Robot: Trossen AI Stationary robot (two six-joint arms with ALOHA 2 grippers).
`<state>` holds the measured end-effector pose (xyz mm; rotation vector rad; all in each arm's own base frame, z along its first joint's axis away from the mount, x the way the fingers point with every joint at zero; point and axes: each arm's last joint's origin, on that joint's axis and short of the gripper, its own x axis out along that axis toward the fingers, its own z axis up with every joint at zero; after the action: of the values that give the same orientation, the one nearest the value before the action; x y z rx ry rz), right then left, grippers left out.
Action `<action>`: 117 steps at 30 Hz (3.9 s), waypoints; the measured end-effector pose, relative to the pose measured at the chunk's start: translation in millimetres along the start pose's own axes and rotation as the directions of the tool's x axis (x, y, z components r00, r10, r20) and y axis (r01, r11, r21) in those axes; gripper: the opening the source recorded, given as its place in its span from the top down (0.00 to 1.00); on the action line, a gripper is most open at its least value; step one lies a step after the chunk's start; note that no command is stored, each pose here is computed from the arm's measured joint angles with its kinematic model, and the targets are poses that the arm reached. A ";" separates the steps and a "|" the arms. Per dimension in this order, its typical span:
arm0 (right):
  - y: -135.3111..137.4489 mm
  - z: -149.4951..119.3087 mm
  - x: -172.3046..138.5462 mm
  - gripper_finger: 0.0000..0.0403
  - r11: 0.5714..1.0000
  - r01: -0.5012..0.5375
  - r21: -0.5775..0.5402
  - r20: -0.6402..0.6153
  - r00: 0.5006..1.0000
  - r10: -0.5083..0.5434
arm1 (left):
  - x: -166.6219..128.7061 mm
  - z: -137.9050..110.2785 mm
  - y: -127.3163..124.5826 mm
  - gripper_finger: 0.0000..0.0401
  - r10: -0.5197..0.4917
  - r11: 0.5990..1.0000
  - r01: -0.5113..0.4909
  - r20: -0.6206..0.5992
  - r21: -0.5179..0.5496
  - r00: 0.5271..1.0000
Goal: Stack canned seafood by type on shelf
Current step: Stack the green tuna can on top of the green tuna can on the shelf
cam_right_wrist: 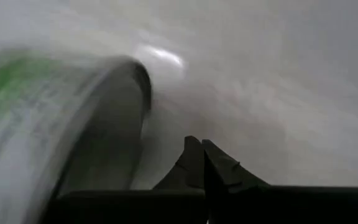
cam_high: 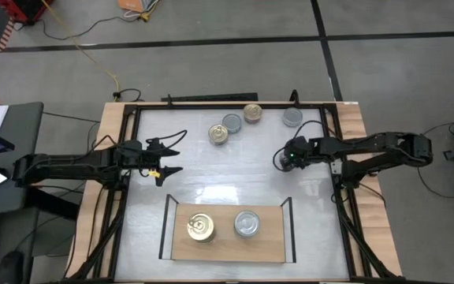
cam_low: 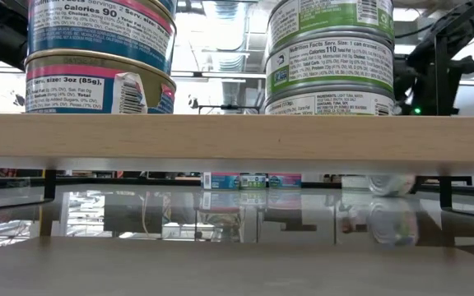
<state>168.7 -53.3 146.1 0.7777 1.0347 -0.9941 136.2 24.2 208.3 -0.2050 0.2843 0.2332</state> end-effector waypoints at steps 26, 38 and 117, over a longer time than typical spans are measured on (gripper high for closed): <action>29.2 22.5 -69.7 0.43 0.980 -0.044 -0.191 0.079 0.995 0.060 | 0.0 -1.2 0.0 0.21 -0.005 1.000 0.005 -0.013 -0.010 1.000; 52.2 25.6 -88.4 0.29 0.854 -0.077 -0.514 0.170 0.967 0.189 | 0.0 0.7 -0.5 0.21 -0.013 1.000 0.013 0.005 -0.017 1.000; 104.3 84.8 -13.8 0.32 0.188 -0.185 -0.965 -0.226 0.948 -0.223 | 0.0 -4.0 1.6 0.21 0.035 0.999 -0.033 -0.037 0.043 0.999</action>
<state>290.7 -86.4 194.1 -0.2479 1.6866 0.0152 134.8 24.8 204.3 -0.1629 0.3305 0.2572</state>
